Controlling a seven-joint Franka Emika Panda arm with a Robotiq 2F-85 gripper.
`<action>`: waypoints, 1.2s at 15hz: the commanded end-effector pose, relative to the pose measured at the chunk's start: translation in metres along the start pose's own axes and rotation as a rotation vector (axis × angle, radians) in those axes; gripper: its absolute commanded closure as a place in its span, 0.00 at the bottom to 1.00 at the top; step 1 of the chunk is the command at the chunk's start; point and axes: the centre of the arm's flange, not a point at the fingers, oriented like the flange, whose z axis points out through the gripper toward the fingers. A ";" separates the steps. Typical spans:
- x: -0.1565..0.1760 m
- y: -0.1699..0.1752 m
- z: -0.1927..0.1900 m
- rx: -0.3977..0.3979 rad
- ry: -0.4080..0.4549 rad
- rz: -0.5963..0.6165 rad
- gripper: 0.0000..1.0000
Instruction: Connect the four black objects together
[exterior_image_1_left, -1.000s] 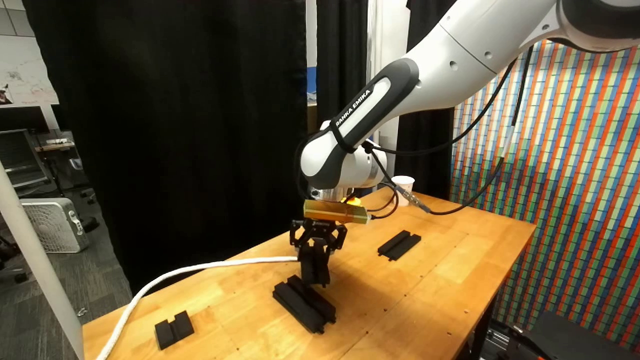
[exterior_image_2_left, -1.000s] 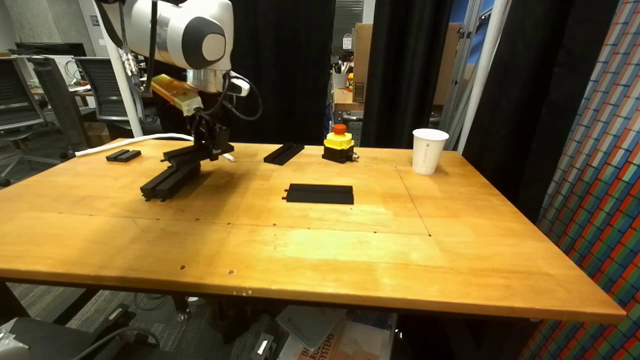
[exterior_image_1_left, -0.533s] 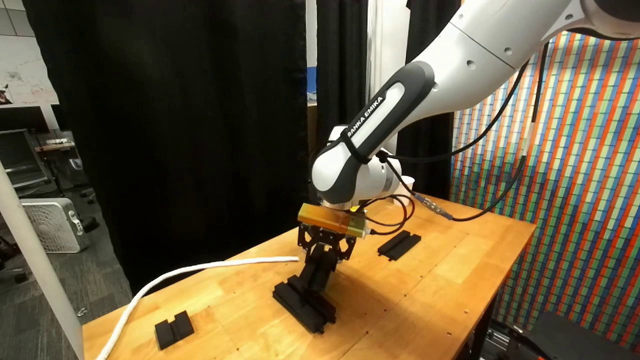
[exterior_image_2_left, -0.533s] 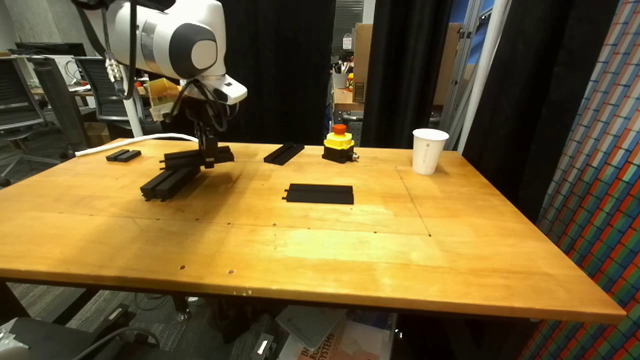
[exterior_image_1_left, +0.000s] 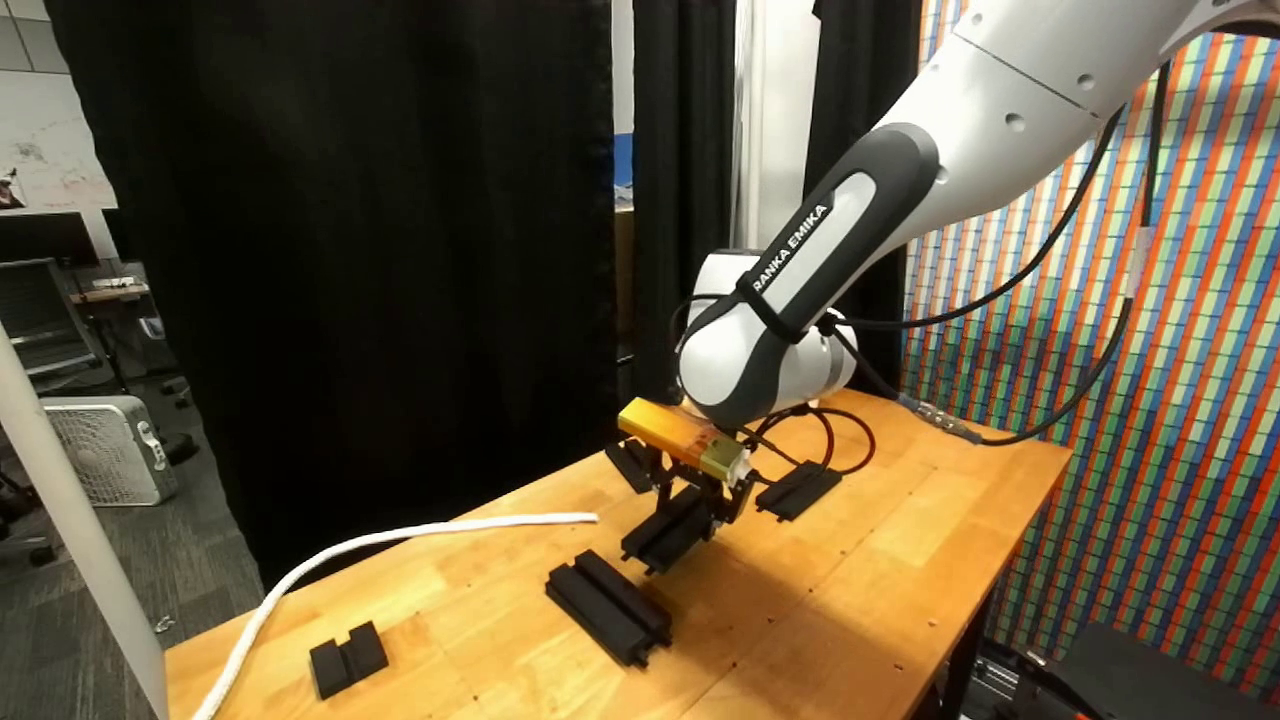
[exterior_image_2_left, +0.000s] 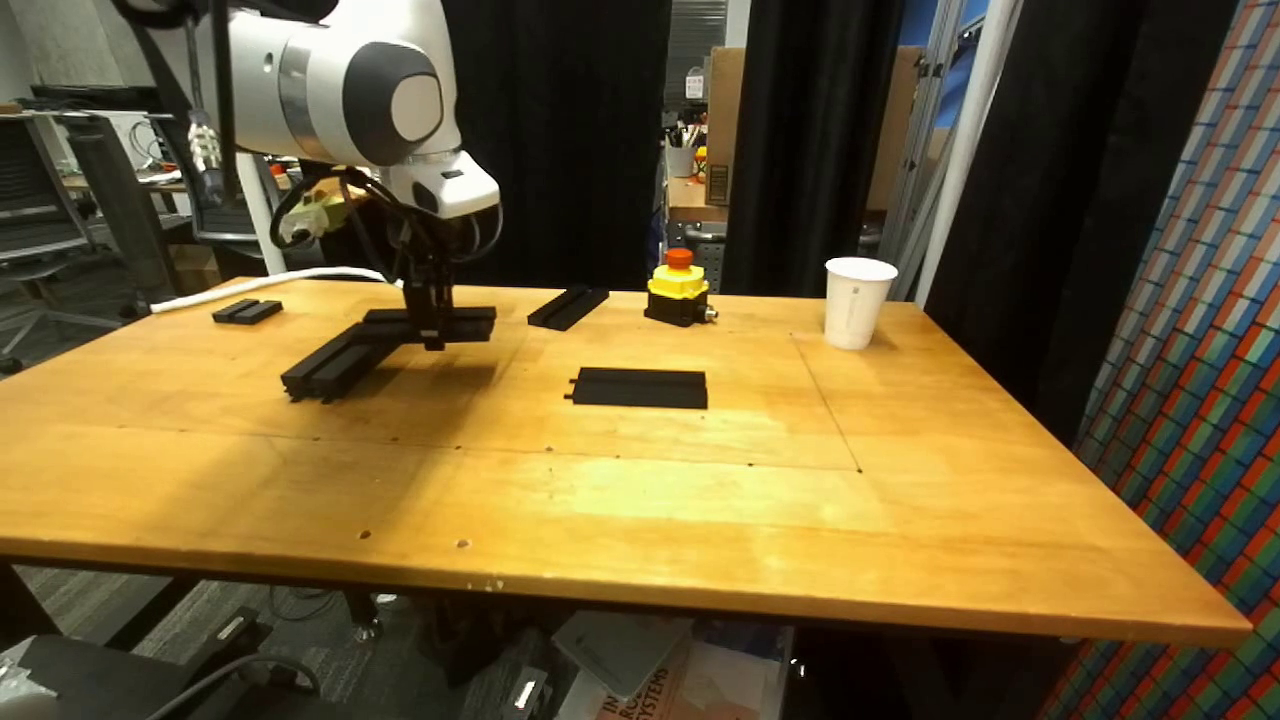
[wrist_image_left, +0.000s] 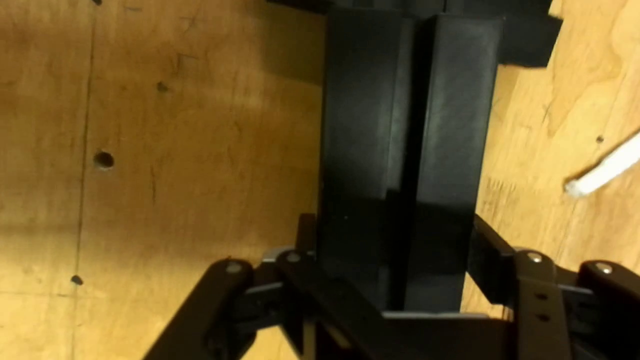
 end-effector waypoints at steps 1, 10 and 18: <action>0.021 0.008 -0.011 0.004 0.056 0.132 0.53; 0.074 0.012 0.014 -0.033 0.031 0.189 0.53; 0.093 0.014 0.035 -0.047 -0.018 0.175 0.53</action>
